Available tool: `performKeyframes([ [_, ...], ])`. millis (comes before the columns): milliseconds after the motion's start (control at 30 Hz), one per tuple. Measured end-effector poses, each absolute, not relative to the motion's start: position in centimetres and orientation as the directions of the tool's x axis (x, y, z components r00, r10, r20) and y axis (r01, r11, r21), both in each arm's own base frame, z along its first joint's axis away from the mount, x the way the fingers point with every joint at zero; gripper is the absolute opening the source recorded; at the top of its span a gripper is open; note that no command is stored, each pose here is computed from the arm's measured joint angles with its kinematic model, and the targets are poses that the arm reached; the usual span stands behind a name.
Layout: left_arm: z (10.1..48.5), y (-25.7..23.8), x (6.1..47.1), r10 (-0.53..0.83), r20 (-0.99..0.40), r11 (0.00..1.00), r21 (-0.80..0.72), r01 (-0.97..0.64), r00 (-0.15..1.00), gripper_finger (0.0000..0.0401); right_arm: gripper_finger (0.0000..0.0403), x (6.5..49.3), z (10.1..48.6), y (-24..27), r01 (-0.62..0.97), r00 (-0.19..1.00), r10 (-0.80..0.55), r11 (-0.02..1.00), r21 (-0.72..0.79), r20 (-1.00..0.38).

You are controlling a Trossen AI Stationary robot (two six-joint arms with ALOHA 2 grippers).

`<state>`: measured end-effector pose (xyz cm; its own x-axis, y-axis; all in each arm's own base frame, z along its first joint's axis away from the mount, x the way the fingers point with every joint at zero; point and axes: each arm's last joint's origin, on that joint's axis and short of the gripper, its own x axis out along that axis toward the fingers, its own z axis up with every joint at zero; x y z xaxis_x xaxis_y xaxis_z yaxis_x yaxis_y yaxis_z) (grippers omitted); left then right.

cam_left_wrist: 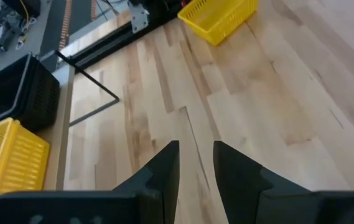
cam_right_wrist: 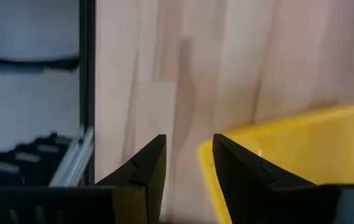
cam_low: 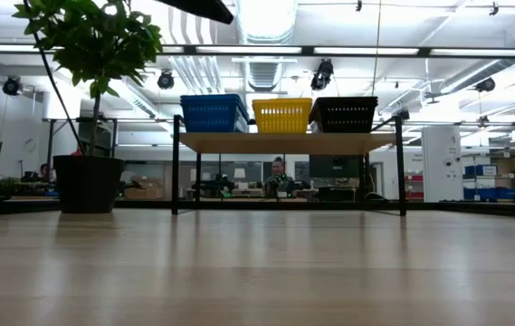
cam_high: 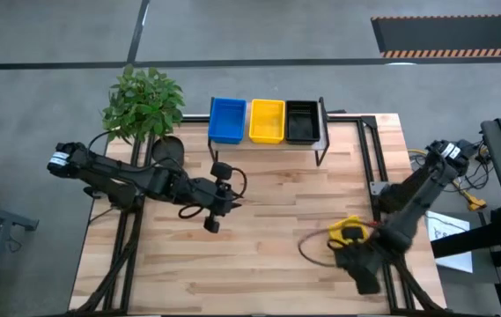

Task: Stack baskets on shelf by color
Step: Stack the yellow bin on top of the other yellow bin on the shelf

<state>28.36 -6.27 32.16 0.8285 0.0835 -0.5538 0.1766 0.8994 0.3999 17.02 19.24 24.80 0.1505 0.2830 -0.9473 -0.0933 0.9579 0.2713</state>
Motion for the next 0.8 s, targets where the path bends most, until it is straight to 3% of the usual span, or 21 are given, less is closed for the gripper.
performKeyframes([
  [400, 32.5, -6.4, 28.5, 0.076, -0.524, 0.904, 0.395, 0.163, 0.849, 0.0082, 0.0123, 12.2, 21.3, 22.5, -0.144, -0.021, 0.054, 0.988, 0.056, -0.998],
  [800, 32.5, -6.4, 28.5, 0.076, -0.524, 0.904, 0.394, 0.163, 0.849, 0.0082, 0.0123, 13.0, 18.0, 23.4, -0.260, 0.005, -0.122, 0.958, -0.119, -0.993],
])
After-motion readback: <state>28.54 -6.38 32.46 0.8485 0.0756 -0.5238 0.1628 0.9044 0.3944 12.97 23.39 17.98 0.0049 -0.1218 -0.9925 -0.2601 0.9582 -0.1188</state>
